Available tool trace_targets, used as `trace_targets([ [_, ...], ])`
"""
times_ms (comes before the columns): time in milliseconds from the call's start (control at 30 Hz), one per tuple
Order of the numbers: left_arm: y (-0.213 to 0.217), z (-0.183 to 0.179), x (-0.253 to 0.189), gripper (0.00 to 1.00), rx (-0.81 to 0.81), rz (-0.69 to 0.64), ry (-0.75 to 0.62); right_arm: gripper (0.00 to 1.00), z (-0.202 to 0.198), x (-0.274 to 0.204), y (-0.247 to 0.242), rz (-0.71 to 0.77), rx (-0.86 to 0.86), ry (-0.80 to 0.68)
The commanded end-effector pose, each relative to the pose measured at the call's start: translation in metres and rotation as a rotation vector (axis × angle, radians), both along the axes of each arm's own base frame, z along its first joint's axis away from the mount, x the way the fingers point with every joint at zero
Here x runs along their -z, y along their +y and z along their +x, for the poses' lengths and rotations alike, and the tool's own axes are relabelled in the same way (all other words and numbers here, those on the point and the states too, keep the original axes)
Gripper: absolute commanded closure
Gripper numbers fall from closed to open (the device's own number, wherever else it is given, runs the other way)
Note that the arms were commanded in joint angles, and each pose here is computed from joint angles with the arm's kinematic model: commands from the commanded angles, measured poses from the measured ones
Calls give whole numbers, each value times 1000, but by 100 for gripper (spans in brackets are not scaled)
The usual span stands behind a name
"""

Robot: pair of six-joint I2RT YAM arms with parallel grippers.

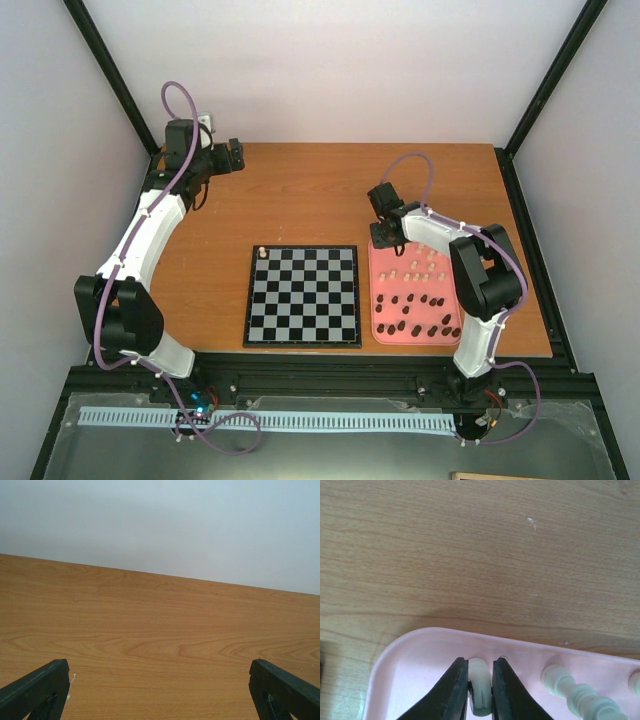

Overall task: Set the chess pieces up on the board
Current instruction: Pick up the chess piece from the storage box, then place the chess piece on the chessboard.

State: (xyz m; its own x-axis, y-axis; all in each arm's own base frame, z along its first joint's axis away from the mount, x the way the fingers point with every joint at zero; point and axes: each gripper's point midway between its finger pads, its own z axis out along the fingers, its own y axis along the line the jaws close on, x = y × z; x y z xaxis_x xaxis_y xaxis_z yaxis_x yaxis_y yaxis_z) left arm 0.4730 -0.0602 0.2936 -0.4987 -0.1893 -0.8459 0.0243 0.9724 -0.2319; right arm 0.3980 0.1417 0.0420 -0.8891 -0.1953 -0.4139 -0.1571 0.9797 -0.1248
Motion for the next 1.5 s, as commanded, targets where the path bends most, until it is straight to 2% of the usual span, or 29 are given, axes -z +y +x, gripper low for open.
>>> trace_targets([
  [0,-1,2,-15,0,1,-2,-36,88,7,-4,0,11,8,-11],
  [100,-1,2,-16,0,1,-2,-37,97,7,-7,1,19,11,-15],
  [367,-1,2,-16,0,2,-2,-35,97,5,-60,17,99,-23,-107],
  [500,-1,2,-16,0,4,-5,-35,97,-7,-104,55,181,-155,-171],
  [667,-2,1,-17,0,5,-6,-37,97,-34,-138,135,272,-443,-196],
  [1067,0,-2,-19,0,0,5,-40,97,-62,-108,271,268,-720,-68],
  [1467,1,-3,-20,0,1,15,-40,97,-86,-73,323,210,-826,32],
])
